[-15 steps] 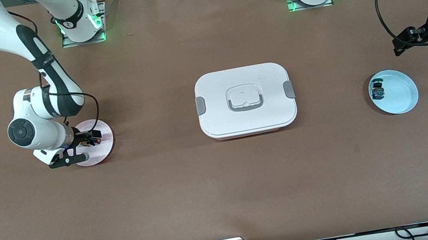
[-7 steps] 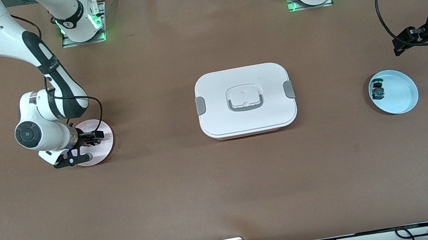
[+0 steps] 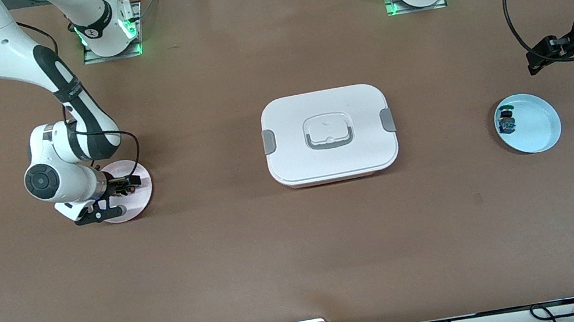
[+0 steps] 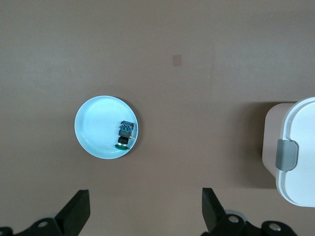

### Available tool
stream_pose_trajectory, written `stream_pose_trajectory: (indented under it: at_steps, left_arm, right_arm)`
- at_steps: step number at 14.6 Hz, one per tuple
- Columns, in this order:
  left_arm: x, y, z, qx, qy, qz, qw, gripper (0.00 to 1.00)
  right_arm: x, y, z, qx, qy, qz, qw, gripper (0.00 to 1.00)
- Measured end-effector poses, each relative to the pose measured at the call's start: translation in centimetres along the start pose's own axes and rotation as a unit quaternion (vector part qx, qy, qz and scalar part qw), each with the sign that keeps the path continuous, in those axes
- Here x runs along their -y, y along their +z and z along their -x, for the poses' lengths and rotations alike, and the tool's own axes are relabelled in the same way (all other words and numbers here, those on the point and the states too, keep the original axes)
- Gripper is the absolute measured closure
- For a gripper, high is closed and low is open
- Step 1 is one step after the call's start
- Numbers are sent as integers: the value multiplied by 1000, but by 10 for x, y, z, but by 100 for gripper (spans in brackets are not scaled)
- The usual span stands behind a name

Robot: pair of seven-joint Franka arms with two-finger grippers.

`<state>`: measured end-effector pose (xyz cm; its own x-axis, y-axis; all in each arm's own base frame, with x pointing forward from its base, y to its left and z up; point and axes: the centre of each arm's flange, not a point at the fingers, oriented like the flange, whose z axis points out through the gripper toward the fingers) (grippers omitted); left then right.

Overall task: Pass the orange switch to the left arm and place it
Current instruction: 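Lower the right gripper and grasp the orange switch, then lift the orange switch over the white box toward the left gripper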

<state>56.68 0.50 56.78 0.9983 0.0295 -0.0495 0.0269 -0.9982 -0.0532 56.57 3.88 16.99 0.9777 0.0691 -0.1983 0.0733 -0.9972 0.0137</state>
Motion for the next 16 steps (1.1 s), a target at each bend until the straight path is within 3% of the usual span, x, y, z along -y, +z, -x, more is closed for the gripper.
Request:
stream_pose_trajectory:
  at_steps: [2, 4, 12, 16]
  left_arm:
    - [0, 0, 0, 0, 0, 0, 1000, 0]
    - [0, 0, 0, 0, 0, 0, 1000, 0]
    - [0, 0, 0, 0, 0, 0, 1000, 0]
    - [0, 0, 0, 0, 0, 0, 1000, 0]
  right_arm:
    - [0, 0, 0, 0, 0, 0, 1000, 5]
    - [0, -1, 0, -1, 1, -1, 1000, 26]
    - [5, -7, -3, -2, -4, -2, 1000, 27]
    - [10, -41, -12, 3, -9, -4, 1000, 27]
